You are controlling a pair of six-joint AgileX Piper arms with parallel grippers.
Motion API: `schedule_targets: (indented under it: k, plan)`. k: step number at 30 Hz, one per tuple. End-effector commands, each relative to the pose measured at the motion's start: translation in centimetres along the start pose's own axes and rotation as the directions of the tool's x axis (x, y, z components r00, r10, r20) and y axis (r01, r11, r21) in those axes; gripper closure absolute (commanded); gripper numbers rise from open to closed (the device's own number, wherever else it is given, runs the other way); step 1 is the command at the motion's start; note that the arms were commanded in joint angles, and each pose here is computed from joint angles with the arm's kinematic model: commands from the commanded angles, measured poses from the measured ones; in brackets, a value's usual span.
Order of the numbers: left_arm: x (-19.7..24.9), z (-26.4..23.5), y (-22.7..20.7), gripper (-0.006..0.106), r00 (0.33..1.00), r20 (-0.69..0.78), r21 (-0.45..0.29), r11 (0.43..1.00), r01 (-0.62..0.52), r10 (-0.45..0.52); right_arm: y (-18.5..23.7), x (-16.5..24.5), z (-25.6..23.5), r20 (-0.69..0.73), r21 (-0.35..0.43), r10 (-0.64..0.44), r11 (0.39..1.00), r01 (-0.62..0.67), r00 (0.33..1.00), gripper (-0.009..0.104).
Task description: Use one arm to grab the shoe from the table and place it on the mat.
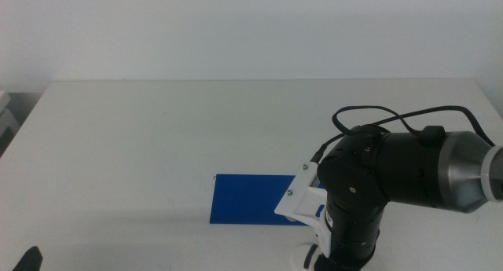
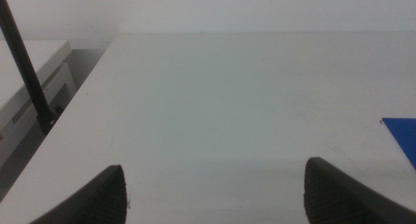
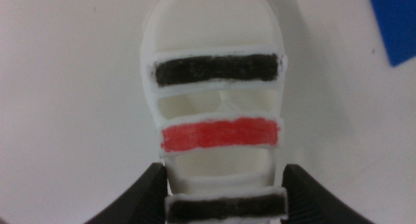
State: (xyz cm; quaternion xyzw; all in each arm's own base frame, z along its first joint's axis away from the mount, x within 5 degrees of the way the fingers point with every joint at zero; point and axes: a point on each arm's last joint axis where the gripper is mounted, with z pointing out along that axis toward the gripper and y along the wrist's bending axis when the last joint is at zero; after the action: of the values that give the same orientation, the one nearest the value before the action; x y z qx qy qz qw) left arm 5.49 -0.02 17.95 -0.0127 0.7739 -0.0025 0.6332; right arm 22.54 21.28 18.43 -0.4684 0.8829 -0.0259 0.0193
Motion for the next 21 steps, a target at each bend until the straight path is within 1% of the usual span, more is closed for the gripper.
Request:
schedule_targets:
  k: [1, 2, 7, 11, 14, 16, 18, 21]
  plan:
    - [-0.6, -0.1, 0.0, 0.007, 0.996, 0.086, 0.001, 1.0, 0.011, -0.011, -0.3, 0.1, -2.4, 0.036, 0.02, -0.006, 1.0, 0.005, 0.999, 0.095]
    - [-0.6, -0.1, 0.0, 0.007, 0.996, 0.086, 0.001, 1.0, 0.011, -0.011, -0.4, 0.0, -2.8, 0.035, 0.023, -0.005, 1.0, 0.004, 0.999, 0.099]
    - [-0.6, -0.1, 0.0, 0.007, 0.996, 0.086, 0.001, 1.0, 0.011, -0.011, -0.9, -1.1, -5.9, 0.047, 0.032, 0.006, 0.999, -0.008, 0.999, 0.099]
    - [-0.6, -0.1, 0.0, 0.007, 0.996, 0.086, 0.001, 1.0, 0.011, -0.011, -1.4, -2.5, -9.4, 0.127, 0.054, -0.001, 0.999, -0.006, 0.992, 0.099]
    - [-0.6, -0.1, 0.0, 0.007, 0.996, 0.086, 0.001, 1.0, 0.011, -0.011, -1.9, -3.4, -11.6, 0.199, 0.091, -0.055, 0.995, 0.038, 0.978, 0.099]
    - [-0.6, -0.1, 0.0, 0.007, 0.996, 0.086, 0.001, 1.0, 0.011, -0.011, -2.1, -3.6, -12.5, 0.211, 0.109, -0.111, 0.99, 0.09, 0.971, 0.099]
    - [-0.6, -0.1, 0.0, 0.007, 0.996, 0.086, 0.001, 1.0, 0.011, -0.011, -2.6, -3.8, -13.1, 0.206, 0.109, -0.166, 0.983, 0.146, 0.964, 0.099]
    - [-0.6, -0.1, 0.0, 0.007, 0.996, 0.086, 0.001, 1.0, 0.011, -0.011, -3.5, -4.4, -13.8, 0.21, 0.109, -0.193, 0.979, 0.173, 0.959, 0.099]
